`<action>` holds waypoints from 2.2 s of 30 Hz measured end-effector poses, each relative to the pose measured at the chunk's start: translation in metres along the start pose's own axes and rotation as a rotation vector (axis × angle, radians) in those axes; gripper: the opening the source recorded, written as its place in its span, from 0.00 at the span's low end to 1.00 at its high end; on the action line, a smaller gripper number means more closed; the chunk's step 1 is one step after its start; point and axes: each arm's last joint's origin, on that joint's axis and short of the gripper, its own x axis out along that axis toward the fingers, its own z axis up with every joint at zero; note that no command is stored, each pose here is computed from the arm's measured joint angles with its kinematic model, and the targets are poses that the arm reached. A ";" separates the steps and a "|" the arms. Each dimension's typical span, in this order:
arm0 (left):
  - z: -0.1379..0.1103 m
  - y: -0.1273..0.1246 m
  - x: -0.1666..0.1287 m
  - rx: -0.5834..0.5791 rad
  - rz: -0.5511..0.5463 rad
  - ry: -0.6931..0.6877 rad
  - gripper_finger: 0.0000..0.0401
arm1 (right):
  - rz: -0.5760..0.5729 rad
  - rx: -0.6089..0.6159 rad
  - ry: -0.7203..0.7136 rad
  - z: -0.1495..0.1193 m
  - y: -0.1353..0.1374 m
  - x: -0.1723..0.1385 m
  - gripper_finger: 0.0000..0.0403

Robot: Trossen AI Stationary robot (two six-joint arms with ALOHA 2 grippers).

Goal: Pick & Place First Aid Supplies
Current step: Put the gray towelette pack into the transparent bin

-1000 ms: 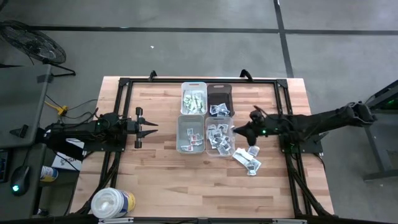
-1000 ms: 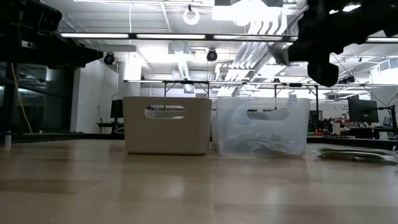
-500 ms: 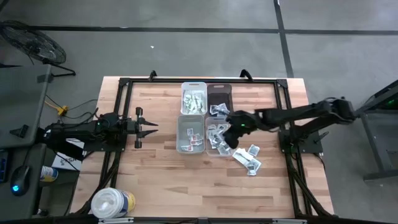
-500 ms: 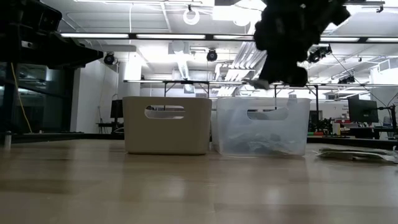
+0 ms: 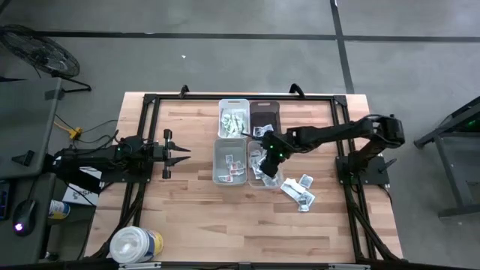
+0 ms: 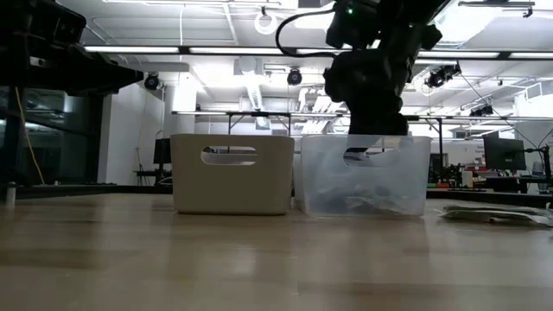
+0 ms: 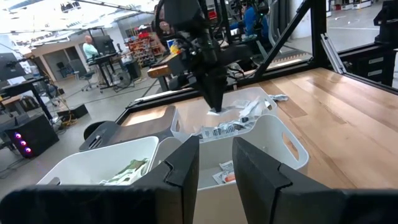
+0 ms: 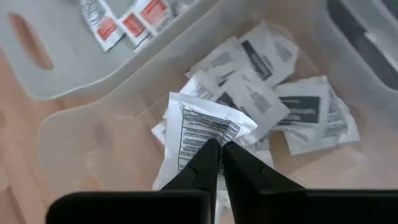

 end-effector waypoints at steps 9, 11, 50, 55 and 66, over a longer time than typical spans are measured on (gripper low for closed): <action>0.000 0.000 0.000 0.000 0.000 0.000 0.24 | -0.107 0.108 0.060 -0.007 -0.010 -0.001 0.19; 0.000 0.000 0.000 0.000 0.000 0.000 0.24 | -0.113 0.126 0.051 -0.007 -0.009 -0.001 0.23; 0.000 0.000 0.000 0.000 0.000 0.000 0.24 | -0.420 0.893 0.271 -0.120 -0.017 -0.010 0.33; 0.000 0.000 0.000 0.000 0.000 -0.001 0.24 | -0.394 0.937 0.265 -0.129 -0.025 0.000 0.33; 0.000 0.000 0.000 0.000 0.000 0.000 0.24 | -0.465 0.899 0.209 -0.130 -0.033 0.010 0.44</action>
